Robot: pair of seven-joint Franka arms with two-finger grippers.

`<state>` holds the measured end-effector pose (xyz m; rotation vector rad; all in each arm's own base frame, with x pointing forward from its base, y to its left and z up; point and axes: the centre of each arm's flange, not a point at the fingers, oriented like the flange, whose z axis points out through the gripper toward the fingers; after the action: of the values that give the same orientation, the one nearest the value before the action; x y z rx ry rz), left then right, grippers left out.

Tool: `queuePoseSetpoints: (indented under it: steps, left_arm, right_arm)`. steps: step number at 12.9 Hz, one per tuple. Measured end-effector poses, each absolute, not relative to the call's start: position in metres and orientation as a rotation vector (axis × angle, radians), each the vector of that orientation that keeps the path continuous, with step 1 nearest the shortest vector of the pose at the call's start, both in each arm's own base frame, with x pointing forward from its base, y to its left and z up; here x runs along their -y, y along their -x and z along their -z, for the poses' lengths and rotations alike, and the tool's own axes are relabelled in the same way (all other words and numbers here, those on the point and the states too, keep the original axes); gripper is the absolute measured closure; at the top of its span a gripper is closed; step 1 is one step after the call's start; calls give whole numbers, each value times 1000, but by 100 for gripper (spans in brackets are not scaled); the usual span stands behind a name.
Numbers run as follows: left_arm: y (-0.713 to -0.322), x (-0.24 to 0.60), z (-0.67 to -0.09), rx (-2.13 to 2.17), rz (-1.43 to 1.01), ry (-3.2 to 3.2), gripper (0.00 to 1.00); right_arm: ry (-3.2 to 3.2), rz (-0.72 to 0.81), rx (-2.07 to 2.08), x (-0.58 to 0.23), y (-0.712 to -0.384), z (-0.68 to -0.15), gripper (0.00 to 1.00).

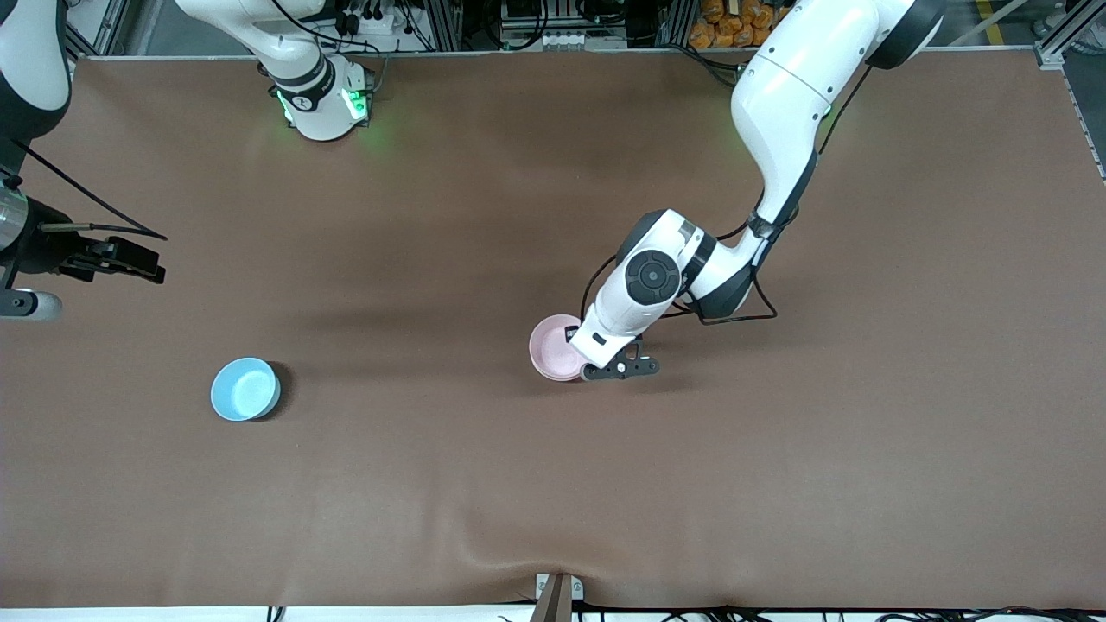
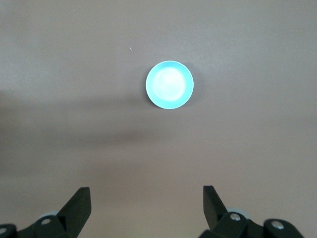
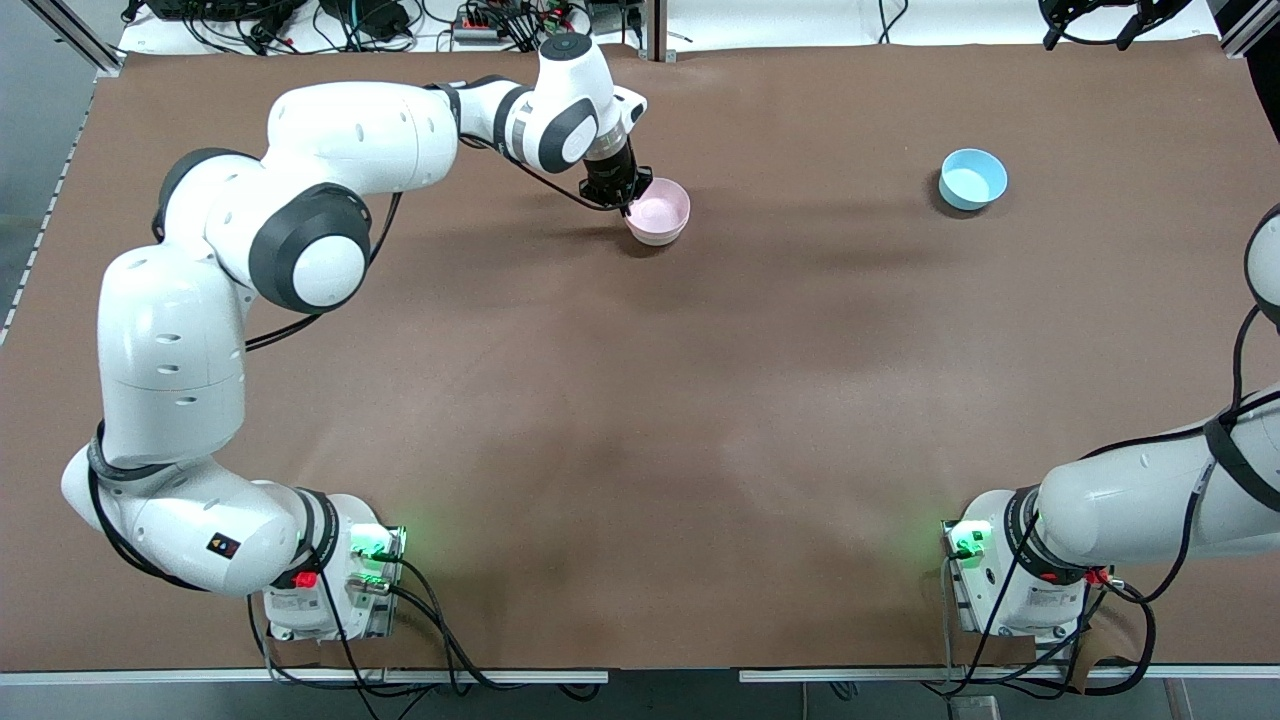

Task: Stack pink and blue bowls on white bowl
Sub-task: 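Lower the pink bowl into the white bowl while the right gripper reaches out, then open the left gripper and withdraw while the right gripper grasps the blue bowl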

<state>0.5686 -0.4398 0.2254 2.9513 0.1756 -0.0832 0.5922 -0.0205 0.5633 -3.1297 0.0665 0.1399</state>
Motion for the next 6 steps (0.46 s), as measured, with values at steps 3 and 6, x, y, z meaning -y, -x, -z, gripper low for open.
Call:
queuePoseSetpoints:
  steps: [3, 6]
  left_arm:
    - [-571, 441, -229, -177, 71, -2944, 56]
    - [-580, 440, -252, -184, 28, -2925, 25]
  right_arm:
    - [3130, -144, -60, 17, -602, -548, 0]
    - [3134, -194, -16, -1, -615, -517, 0]
